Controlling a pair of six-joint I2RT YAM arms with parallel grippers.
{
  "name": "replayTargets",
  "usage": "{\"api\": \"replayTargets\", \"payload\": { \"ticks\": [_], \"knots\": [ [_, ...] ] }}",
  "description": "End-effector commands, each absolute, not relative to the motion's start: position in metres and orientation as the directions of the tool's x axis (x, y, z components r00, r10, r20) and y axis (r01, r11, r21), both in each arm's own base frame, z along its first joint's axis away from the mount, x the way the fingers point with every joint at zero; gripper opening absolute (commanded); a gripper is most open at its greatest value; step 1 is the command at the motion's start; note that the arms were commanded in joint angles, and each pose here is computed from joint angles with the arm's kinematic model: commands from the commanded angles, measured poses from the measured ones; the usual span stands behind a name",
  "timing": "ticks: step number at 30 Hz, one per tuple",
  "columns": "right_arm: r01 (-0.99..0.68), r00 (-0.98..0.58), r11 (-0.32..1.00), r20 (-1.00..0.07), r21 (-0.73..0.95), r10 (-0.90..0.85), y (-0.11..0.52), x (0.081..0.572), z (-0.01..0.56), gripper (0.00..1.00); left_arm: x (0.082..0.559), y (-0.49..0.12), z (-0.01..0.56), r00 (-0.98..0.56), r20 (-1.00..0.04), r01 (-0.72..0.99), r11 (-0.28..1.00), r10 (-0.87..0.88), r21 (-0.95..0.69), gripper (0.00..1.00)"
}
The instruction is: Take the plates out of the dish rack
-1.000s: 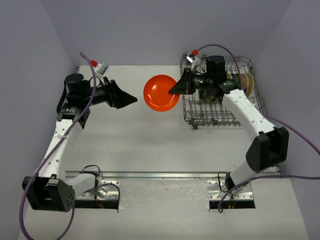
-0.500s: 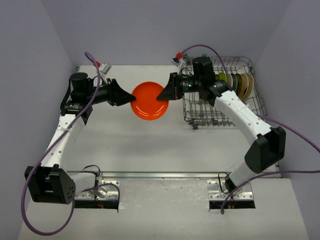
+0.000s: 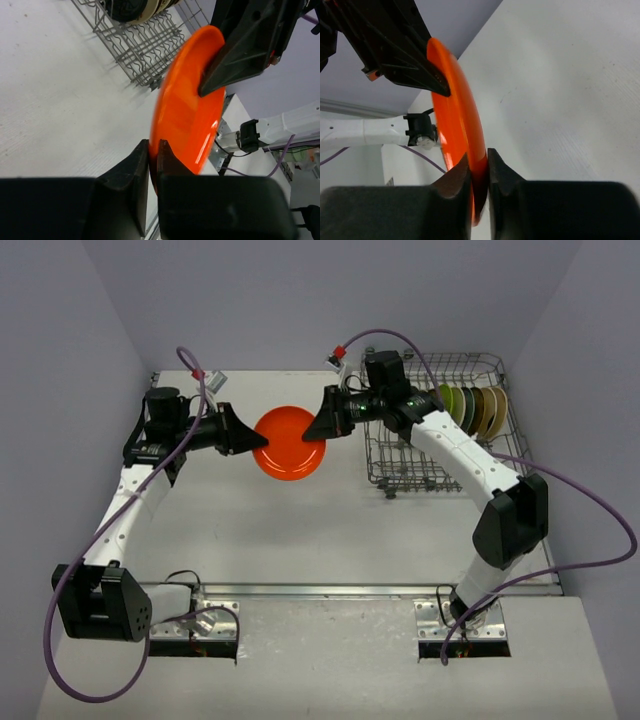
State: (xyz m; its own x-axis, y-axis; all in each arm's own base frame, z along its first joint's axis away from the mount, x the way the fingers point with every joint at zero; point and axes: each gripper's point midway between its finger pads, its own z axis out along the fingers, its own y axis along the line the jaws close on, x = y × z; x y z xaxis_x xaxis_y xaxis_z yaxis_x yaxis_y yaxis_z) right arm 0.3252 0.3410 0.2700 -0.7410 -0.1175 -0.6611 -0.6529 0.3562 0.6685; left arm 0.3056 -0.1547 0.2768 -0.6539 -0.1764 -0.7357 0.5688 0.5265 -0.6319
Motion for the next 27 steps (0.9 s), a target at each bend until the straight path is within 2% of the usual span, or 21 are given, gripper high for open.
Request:
{"api": "replayTargets", "payload": {
  "ticks": [1,2,4,6,11,13,20,24,27],
  "knots": [
    [-0.708,-0.675,0.354,-0.733,0.611,-0.084,0.345,0.334,0.300,0.43,0.315,-0.146,0.281,-0.614,-0.770,0.580,0.564,-0.172,-0.588,0.00],
    [-0.704,-0.670,0.381,-0.738,0.599,-0.079,0.342,0.338,0.298,0.64,0.321,-0.138,0.279,-0.610,-0.769,0.555,0.590,-0.189,-0.586,0.00],
    [-0.690,-0.652,0.461,-0.755,0.559,-0.061,0.330,0.351,0.293,0.83,0.333,-0.122,0.272,-0.614,-0.758,0.499,0.636,-0.220,-0.589,0.00],
    [-0.649,-0.632,0.568,-0.774,0.507,-0.032,0.309,0.370,0.286,0.92,0.350,-0.097,0.261,-0.620,-0.738,0.411,0.692,-0.265,-0.594,0.00],
    [-0.497,-0.619,0.760,-0.785,0.418,0.027,0.244,0.412,0.268,0.92,0.410,-0.018,0.203,-0.632,-0.701,0.107,0.858,-0.332,-0.503,0.00],
    [-0.451,-0.623,0.800,-0.782,0.396,0.036,0.224,0.421,0.260,0.92,0.431,-0.008,0.189,-0.647,-0.692,0.084,0.872,-0.320,-0.483,0.00],
    [-0.379,-0.655,0.847,-0.755,0.372,0.038,0.190,0.423,0.236,0.91,0.478,-0.008,0.112,-0.781,-0.535,0.049,0.822,-0.323,-0.568,0.00],
    [-0.376,-0.655,0.857,-0.755,0.353,0.023,0.184,0.420,0.233,0.91,0.479,-0.006,0.068,-0.829,-0.443,0.006,0.785,-0.343,-0.620,0.00],
    [-0.369,-0.653,0.868,-0.757,0.332,0.012,0.178,0.422,0.231,0.91,0.476,-0.004,0.051,-0.842,-0.422,-0.003,0.785,-0.336,-0.619,0.00]
  ]
}}
